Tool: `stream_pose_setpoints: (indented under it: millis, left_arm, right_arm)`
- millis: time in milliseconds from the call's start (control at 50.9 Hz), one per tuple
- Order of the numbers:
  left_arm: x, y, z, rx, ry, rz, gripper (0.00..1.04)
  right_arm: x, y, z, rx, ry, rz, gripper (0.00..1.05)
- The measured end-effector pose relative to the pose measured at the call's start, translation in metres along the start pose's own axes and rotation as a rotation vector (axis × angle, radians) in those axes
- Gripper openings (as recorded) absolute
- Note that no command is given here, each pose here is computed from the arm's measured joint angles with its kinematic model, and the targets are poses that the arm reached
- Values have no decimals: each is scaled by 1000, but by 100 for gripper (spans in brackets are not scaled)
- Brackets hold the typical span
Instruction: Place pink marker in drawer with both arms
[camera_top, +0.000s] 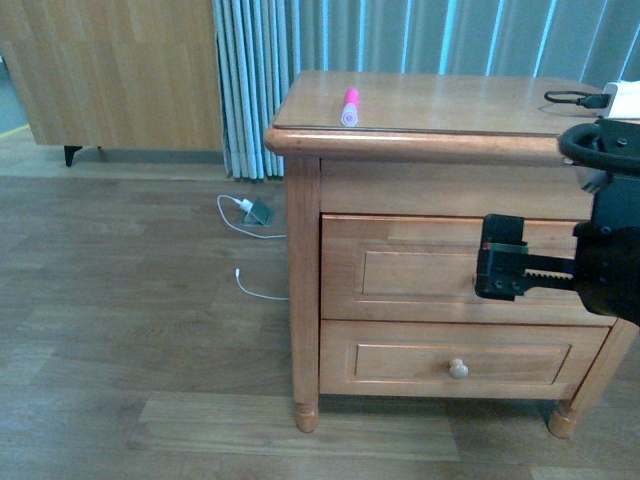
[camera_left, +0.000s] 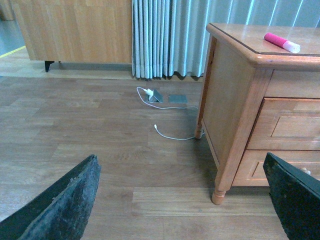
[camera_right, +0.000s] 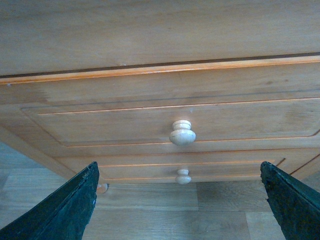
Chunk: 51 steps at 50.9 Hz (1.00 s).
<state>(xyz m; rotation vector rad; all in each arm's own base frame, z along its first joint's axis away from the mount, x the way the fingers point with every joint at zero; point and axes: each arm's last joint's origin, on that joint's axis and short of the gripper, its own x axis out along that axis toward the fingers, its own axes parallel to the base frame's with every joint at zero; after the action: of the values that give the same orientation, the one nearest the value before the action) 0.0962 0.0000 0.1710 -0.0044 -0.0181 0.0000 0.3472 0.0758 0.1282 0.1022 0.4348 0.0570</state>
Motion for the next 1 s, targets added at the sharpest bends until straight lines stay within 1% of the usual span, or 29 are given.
stream_pose_setpoints:
  millis: [137, 393, 707, 1001]
  left_arm:
    - [0, 0, 0, 0, 0, 0, 99]
    - [0, 0, 0, 0, 0, 0, 99]
    - [0, 0, 0, 0, 0, 0, 99]
    - [0, 0, 0, 0, 0, 0, 99]
  right_arm:
    - [35, 1, -6, -14, 14, -33, 96]
    - [76, -5, -19, -26, 31, -78, 96]
    - [96, -14, -28, -37, 43, -109, 96]
    - [101, -18, -30, -51, 30, -84, 96]
